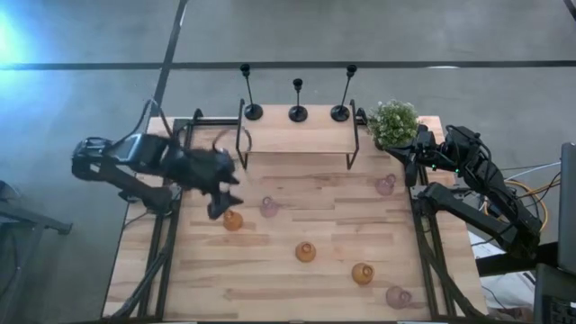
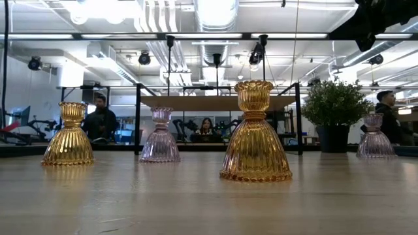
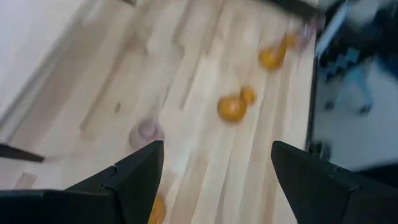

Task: Pick & Place candle stick holders
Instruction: Put the left orange glass candle holder on the shelf

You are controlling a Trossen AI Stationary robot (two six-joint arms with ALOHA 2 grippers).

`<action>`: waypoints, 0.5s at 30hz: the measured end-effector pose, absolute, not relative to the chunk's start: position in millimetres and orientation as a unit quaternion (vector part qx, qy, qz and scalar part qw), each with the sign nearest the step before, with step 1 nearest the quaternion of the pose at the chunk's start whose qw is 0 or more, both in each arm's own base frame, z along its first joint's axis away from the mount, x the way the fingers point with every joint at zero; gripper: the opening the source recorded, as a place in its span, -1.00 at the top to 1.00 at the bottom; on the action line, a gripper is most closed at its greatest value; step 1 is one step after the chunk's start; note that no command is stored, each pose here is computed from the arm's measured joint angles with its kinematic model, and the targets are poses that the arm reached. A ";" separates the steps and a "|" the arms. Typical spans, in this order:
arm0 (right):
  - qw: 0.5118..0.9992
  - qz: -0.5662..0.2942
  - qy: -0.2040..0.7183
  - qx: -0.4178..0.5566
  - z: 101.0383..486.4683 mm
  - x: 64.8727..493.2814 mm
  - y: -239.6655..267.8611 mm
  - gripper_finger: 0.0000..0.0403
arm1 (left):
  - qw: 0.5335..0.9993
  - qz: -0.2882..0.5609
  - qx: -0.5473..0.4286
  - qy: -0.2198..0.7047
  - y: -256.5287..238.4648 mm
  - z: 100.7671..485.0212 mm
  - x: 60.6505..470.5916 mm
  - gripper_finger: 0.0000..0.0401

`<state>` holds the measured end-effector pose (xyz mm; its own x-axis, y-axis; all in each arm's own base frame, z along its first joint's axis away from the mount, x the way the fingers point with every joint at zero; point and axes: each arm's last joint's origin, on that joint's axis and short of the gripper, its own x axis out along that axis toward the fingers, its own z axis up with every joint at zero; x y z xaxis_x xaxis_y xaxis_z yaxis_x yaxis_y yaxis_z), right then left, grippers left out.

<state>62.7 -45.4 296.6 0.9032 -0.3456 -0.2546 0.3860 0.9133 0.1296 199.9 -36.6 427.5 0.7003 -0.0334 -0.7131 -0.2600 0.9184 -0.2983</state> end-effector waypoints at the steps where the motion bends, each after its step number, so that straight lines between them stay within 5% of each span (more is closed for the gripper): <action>1: 0.971 -0.188 0.114 0.089 296.6 62.7 -45.4 0.96 | 0.899 0.055 -0.179 0.396 -40.8 421.5 200.1 -0.50; 15: 0.971 -0.188 0.114 0.089 296.6 62.7 -45.4 0.96 | 0.845 -0.011 -0.078 0.529 -90.4 316.3 167.2 -0.50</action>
<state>62.7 -45.4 296.6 0.9032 -0.3457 -0.2544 0.3860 0.9133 0.1295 167.2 -90.4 316.3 0.4404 -0.1012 -0.8921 -0.0631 0.9877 -0.1432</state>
